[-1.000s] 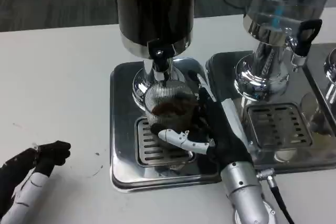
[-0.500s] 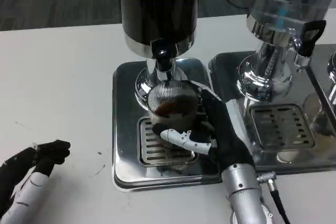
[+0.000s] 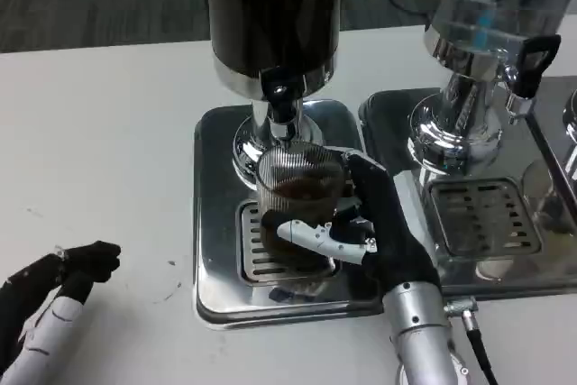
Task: Grasp the cup under the faucet to collect the drink, then remove the cup.
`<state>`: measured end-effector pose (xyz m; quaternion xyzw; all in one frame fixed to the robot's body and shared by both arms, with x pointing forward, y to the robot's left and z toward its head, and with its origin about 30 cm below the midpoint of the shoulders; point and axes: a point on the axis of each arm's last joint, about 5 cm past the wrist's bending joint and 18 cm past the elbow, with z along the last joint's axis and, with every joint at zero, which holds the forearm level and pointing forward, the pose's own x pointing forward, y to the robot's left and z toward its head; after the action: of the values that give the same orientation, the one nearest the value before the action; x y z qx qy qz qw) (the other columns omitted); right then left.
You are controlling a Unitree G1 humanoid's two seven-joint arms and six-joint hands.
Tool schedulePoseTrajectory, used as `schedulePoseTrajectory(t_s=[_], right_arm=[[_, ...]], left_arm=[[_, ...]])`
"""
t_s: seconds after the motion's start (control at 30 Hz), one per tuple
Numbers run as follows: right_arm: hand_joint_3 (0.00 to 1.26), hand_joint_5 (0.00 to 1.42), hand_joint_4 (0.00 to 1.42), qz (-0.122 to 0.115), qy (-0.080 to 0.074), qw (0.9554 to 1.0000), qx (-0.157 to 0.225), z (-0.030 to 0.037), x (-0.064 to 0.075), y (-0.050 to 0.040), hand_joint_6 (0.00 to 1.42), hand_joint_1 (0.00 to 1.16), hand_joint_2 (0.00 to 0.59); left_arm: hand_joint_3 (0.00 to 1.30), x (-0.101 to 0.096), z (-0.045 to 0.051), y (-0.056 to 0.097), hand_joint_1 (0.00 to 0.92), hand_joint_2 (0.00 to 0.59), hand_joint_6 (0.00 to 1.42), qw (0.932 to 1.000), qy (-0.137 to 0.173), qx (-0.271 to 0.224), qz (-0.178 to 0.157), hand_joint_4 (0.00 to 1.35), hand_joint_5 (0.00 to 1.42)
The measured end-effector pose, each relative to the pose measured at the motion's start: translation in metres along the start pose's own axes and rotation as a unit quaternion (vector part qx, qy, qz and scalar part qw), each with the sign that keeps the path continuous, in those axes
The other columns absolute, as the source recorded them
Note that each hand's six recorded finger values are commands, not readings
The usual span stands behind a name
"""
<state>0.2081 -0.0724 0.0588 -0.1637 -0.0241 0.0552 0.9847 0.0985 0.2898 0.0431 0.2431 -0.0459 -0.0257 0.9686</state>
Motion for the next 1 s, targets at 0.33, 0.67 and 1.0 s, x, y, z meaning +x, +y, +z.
schedulePoseTrajectory(t_s=[0.33, 0.67, 1.0], right_arm=[[0.47, 0.77, 0.61, -0.009, -0.013, 0.9997, -0.017, 0.0005, -0.005, 0.0003, 1.18, 0.94, 0.172], [0.48, 0.77, 0.61, -0.019, -0.017, 0.9993, -0.029, 0.0, -0.012, -0.0007, 1.16, 0.94, 0.173], [0.48, 0.77, 0.6, -0.04, -0.012, 0.9984, -0.037, 0.0003, -0.024, -0.0053, 1.16, 0.94, 0.173]], left_arm=[[0.46, 0.001, 0.0002, 0.0, 0.0, 0.16, 0.34, 1.0, -0.002, 0.0, 0.0, 0.44, 0.43], [0.46, 0.002, 0.0004, -0.001, 0.0, 0.16, 0.34, 1.0, -0.003, -0.001, -0.002, 0.43, 0.43], [0.46, 0.003, 0.0004, -0.002, 0.0, 0.159, 0.34, 1.0, -0.004, -0.002, -0.006, 0.43, 0.43]])
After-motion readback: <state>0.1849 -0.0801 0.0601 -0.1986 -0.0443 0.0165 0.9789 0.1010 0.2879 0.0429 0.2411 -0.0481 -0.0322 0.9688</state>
